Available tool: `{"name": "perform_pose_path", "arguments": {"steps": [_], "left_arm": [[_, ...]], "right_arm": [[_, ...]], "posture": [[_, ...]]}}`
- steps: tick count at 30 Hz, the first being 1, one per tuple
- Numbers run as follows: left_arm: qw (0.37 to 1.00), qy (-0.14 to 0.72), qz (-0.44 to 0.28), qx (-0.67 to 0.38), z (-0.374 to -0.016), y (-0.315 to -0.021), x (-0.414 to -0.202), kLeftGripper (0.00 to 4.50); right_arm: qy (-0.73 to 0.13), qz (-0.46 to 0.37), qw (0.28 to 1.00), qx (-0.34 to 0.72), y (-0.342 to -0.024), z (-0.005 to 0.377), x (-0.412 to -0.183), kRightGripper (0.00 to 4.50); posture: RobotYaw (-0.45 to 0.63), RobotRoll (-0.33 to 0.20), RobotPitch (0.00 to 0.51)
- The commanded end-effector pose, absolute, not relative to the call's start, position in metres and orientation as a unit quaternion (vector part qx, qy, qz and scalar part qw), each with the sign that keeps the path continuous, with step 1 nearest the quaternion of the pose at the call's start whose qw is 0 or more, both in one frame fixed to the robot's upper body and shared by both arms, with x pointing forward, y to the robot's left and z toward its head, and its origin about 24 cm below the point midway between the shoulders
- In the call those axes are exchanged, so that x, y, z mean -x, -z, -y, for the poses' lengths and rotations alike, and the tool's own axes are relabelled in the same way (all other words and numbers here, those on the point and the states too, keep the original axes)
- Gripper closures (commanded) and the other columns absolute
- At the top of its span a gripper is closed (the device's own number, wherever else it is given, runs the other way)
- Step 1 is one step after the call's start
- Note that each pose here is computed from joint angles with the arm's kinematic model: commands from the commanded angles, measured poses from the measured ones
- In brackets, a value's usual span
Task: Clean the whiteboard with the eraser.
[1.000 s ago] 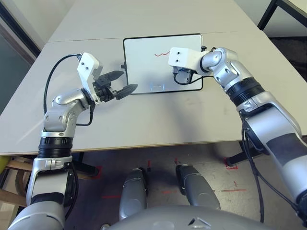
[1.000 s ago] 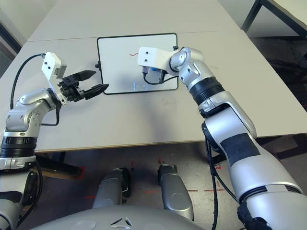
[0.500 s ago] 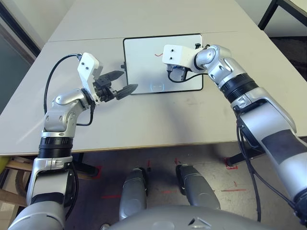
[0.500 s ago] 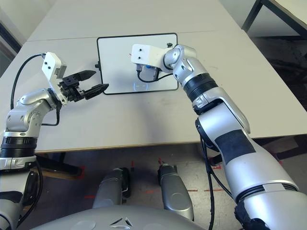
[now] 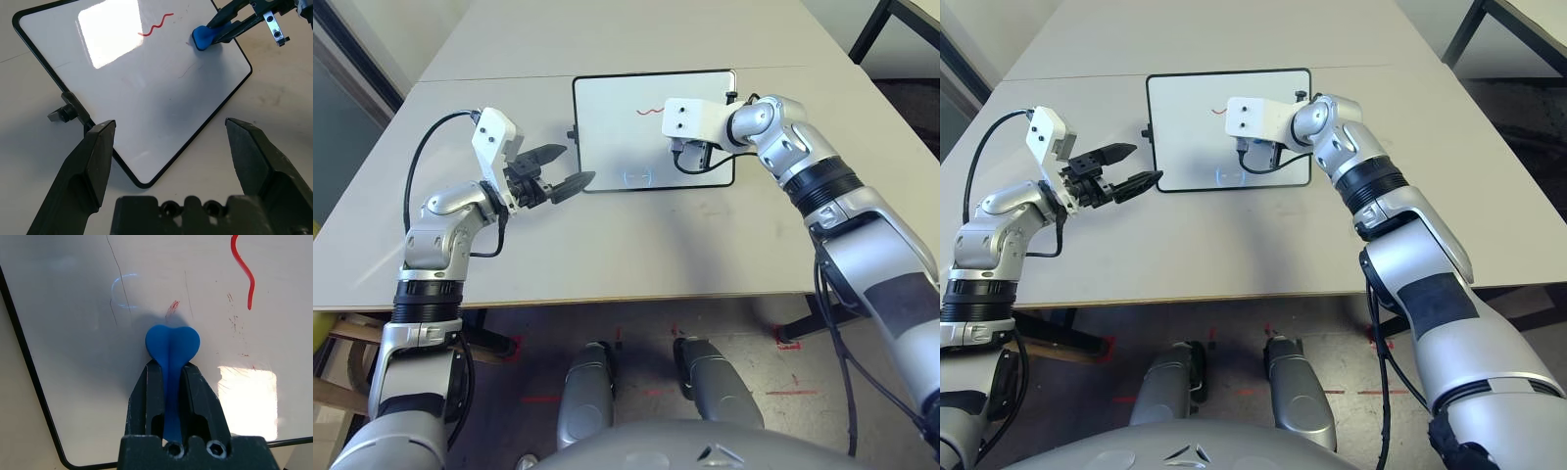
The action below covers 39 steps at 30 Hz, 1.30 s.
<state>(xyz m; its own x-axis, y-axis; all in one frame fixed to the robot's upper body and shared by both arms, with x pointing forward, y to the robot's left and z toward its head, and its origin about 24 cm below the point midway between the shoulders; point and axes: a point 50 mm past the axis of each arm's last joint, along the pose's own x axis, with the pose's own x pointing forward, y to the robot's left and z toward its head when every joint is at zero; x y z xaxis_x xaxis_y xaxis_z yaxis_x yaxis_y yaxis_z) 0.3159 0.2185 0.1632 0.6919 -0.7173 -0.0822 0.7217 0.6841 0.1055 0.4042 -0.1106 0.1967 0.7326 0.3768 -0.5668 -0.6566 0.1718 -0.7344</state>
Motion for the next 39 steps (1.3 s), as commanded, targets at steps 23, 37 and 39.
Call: {"name": "perform_pose_path", "arguments": {"steps": [23,37,39], "left_arm": [[0.915,0.396,-0.015,-0.069,-0.216,-0.163,-0.316,0.00],[0.919,0.388,-0.016,-0.070,-0.220,-0.163,-0.312,0.00],[0.919,0.387,-0.017,-0.069,-0.221,-0.162,-0.311,0.00]], "right_arm": [[-0.322,-0.100,0.765,0.549,-0.240,0.108,-0.414,4.29],[-0.330,-0.105,0.762,0.547,-0.225,0.094,-0.419,4.29],[-0.333,-0.107,0.761,0.546,-0.223,0.092,-0.420,4.29]], "posture": [[-0.16,0.000,0.134],[-0.13,0.000,0.140],[-0.13,0.000,0.141]]}}
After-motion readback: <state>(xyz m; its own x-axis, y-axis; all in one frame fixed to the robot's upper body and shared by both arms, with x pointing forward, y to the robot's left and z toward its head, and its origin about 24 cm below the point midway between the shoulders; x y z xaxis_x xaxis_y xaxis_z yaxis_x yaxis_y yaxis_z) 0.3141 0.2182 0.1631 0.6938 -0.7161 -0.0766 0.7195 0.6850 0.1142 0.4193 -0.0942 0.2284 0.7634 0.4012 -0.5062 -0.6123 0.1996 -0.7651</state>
